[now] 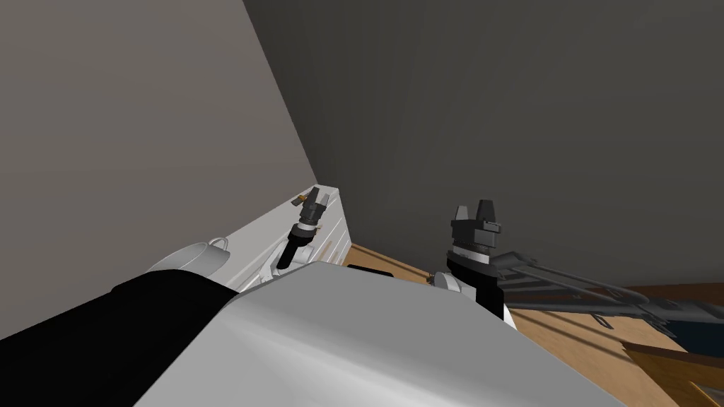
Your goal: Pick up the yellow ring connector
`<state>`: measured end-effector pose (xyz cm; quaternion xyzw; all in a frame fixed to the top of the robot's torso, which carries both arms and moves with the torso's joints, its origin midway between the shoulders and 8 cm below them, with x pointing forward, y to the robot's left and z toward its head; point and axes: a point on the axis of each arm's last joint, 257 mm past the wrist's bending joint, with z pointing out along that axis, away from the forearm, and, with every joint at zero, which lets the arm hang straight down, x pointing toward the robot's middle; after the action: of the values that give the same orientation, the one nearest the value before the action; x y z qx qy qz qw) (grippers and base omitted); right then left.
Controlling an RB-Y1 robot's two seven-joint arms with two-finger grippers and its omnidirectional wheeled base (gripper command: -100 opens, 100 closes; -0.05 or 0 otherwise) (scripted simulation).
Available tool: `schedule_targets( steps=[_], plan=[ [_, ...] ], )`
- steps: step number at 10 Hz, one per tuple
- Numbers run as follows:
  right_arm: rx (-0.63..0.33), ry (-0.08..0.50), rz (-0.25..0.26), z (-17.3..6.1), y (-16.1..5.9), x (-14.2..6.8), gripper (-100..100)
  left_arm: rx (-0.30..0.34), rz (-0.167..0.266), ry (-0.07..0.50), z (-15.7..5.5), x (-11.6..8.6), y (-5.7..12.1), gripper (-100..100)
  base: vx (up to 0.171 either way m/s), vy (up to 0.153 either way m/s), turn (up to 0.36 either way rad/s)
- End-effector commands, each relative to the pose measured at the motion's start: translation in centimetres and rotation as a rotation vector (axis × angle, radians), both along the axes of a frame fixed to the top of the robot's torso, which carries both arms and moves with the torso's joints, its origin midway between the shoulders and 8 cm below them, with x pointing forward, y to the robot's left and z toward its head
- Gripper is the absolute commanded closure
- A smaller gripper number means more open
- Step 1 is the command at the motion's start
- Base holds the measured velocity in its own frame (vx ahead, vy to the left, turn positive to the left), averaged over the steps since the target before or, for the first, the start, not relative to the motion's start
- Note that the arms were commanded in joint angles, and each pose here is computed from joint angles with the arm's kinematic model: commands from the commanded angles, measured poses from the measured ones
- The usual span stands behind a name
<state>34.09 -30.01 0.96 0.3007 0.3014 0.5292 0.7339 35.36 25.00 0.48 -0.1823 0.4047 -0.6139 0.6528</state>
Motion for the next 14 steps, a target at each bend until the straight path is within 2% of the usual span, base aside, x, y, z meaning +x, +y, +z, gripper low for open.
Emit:
schedule_targets(
  steps=[1, 2, 3, 4, 5, 7, 8, 9, 10, 12, 13, 14],
  plan=[
    [0.000, 0.000, 0.000, 0.0, 0.0, 0.0, 0, 0.031, -0.019, 0.041, -1.7, 0.6, 0.4, -100, 0.004, -0.070, -0.066],
    [0.000, 0.000, 0.000, 0.0, 0.0, 0.0, 0, 0.058, -0.031, 0.046, -1.7, 0.6, 0.2, -100, 0.000, -0.058, -0.032],
    [0.000, 0.000, 0.000, 0.0, 0.0, 0.0, 0, 0.074, -0.040, 0.081, -3.0, 1.2, 0.8, -100, 0.000, -0.076, -0.063],
    [0.000, 0.000, 0.000, 0.0, 0.0, 0.0, 0, 0.104, -0.053, 0.086, -3.1, 1.2, 0.6, -100, 0.002, -0.070, -0.033],
    [0.000, 0.000, 0.000, 0.0, 0.0, 0.0, 0, 0.120, -0.059, 0.122, -4.4, 1.7, 1.3, -100, -0.003, -0.088, -0.079],
    [0.000, 0.000, 0.000, 0.0, 0.0, 0.0, 0, 0.159, -0.075, 0.129, -4.5, 1.7, 1.1, -100, 0.000, -0.046, -0.013],
    [0.000, 0.000, 0.000, 0.0, 0.0, 0.0, 0, 0.180, -0.081, 0.167, -5.8, 2.2, 2.0, -100, 0.002, -0.055, -0.077],
    [0.000, 0.000, 0.000, 0.0, 0.0, 0.0, 0, 0.210, -0.092, 0.172, -5.8, 2.3, 1.9, -100, 0.002, -0.055, -0.042],
    [0.000, 0.000, 0.000, 0.0, 0.0, 0.0, 0, 0.225, -0.094, 0.209, -7.0, 2.7, 2.9, -100, 0.009, -0.069, -0.066],
    [0.000, 0.000, 0.000, 0.0, 0.0, 0.0, 0, 0.270, -0.110, 0.216, -7.1, 2.7, 2.8, -100, 0.001, -0.047, -0.016],
    [0.000, 0.000, 0.000, 0.0, 0.0, 0.0, 0, 0.288, -0.110, 0.254, -8.2, 3.2, 4.0, -100, 0.002, -0.048, -0.082],
    [0.000, 0.000, 0.000, 0.0, 0.0, 0.0, 0, 0.315, -0.119, 0.258, -8.2, 3.2, 3.9, -100, 0.005, -0.054, -0.040]
  ],
)
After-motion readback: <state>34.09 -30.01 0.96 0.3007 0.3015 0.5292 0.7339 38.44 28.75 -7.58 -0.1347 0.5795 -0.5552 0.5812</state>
